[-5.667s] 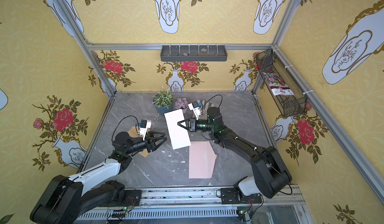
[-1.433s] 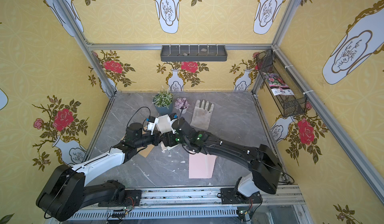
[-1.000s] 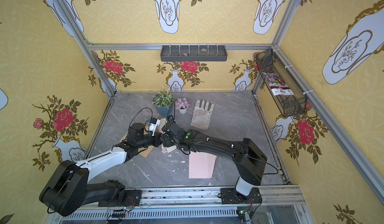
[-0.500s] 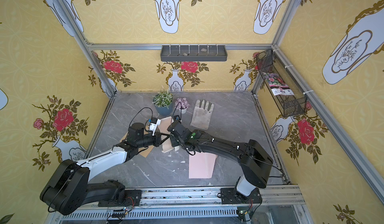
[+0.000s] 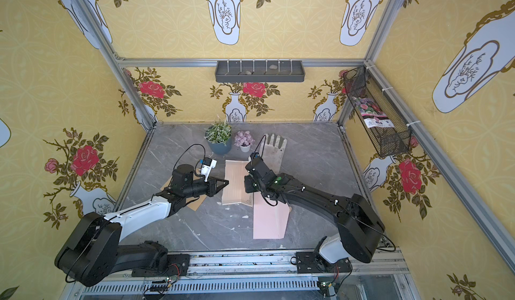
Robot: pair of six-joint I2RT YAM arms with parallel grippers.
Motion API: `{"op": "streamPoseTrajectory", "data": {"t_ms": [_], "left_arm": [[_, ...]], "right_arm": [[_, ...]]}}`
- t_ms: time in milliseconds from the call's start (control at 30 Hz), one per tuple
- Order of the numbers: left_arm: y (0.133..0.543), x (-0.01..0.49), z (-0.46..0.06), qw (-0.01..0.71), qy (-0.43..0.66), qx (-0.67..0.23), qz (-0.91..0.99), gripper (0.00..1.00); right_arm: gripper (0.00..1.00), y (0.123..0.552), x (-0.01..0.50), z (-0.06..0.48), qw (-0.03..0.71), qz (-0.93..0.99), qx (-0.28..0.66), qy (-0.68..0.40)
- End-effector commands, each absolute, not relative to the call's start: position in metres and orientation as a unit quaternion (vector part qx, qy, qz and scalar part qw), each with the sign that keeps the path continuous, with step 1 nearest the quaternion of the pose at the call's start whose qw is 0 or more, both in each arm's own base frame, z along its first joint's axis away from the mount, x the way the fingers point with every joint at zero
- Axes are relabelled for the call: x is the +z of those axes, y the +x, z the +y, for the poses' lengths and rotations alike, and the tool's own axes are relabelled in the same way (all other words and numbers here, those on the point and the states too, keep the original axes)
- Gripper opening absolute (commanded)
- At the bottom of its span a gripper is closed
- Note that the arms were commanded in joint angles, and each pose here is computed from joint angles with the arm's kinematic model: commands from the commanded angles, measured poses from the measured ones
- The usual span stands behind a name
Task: Take the letter paper out of the envelope
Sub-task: Place the letter paper at the center of the board.
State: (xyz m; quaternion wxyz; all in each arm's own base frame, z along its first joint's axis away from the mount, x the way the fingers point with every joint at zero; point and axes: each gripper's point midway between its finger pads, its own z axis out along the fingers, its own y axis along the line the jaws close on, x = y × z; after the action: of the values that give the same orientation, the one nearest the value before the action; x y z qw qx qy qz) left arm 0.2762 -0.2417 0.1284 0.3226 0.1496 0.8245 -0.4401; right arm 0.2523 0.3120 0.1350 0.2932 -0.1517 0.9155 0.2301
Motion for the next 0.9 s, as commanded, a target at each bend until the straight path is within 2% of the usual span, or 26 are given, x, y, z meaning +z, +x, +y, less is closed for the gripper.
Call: {"op": "streamPoseTrajectory", "data": {"t_ms": [0, 333, 533, 867], "left_arm": [[0.281, 0.116, -0.235, 0.319, 0.138, -0.411, 0.843, 0.09], [0.289, 0.089, -0.225, 0.285, 0.114, -0.363, 0.880, 0.05], [0.291, 0.081, -0.226, 0.269, 0.113, -0.359, 0.886, 0.02], [0.287, 0.091, -0.232, 0.277, 0.127, -0.382, 0.872, 0.02]], "right_arm": [[0.09, 0.253, 0.143, 0.322, 0.291, 0.900, 0.284, -0.156], [0.00, 0.254, 0.128, 0.330, 0.261, 0.886, 0.349, -0.158], [0.00, 0.261, 0.110, 0.329, 0.229, 0.866, 0.424, -0.134], [0.00, 0.262, 0.099, 0.337, 0.199, 0.848, 0.474, -0.132]]}}
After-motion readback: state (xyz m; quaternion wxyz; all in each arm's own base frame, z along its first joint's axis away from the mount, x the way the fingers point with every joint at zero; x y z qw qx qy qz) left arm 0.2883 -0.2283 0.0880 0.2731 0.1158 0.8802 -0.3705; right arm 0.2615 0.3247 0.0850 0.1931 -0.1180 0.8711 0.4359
